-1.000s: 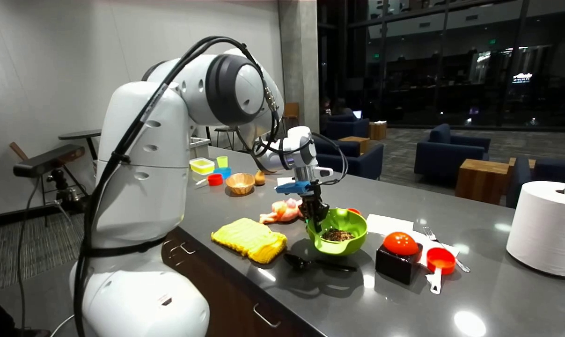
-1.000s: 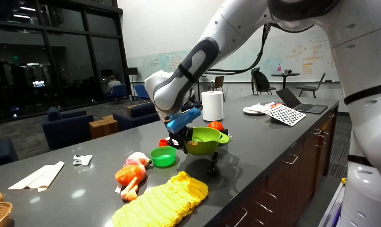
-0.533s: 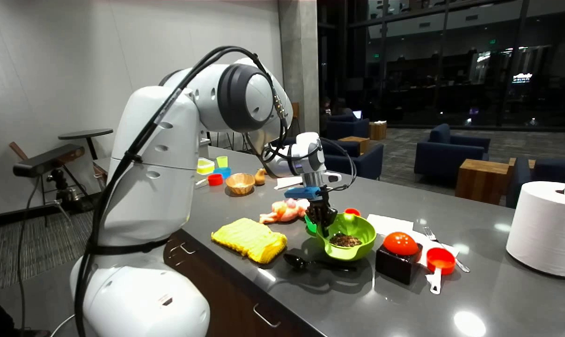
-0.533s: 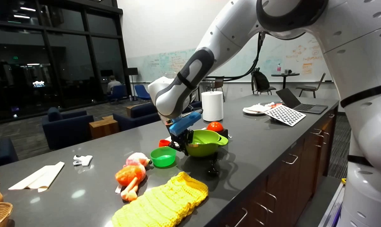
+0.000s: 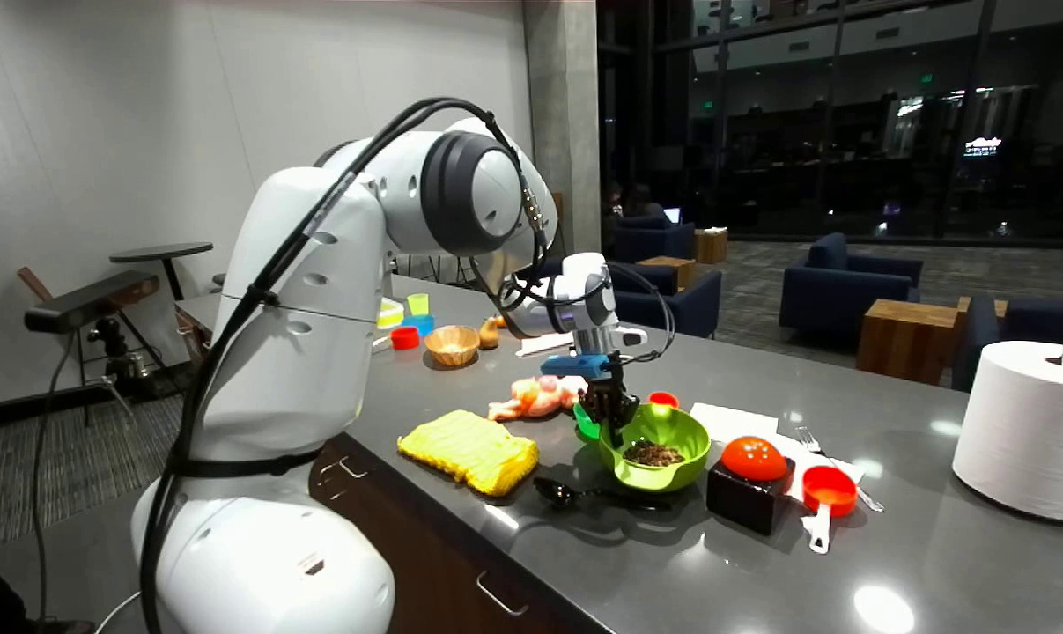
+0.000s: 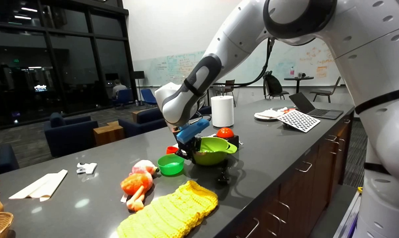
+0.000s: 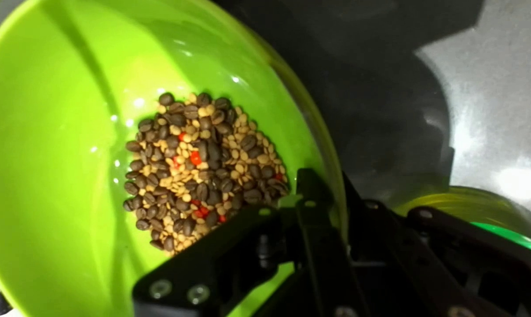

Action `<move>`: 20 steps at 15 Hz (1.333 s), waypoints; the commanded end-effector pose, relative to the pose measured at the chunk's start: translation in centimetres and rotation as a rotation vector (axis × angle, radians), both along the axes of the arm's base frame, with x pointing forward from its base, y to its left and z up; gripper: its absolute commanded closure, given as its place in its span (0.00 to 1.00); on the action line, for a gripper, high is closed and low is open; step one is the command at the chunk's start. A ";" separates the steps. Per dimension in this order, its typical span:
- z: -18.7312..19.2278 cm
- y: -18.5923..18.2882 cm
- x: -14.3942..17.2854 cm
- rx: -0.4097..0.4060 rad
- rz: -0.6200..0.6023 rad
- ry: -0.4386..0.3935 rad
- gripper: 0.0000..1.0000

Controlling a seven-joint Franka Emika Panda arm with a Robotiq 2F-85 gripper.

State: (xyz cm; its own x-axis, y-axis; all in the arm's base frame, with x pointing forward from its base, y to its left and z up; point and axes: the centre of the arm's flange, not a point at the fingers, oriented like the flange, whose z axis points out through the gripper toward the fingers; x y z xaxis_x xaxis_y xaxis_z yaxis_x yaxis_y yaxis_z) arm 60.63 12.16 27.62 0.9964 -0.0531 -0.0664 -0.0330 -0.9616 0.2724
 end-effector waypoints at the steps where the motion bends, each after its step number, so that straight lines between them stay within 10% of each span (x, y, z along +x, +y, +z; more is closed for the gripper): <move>1: 0.4 -0.1 0.8 0.012 0.008 -0.009 0.62; 12: 4.0 -0.9 -0.9 0.012 -0.023 -0.048 0.02; 20: 9.9 -3.5 -6.6 0.049 -0.212 -0.080 0.00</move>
State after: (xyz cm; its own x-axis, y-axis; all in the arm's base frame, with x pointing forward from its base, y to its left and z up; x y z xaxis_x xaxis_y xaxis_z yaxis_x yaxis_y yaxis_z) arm 58.53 10.15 34.58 0.9846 -0.1745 -0.0116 -0.1672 -0.9587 0.2303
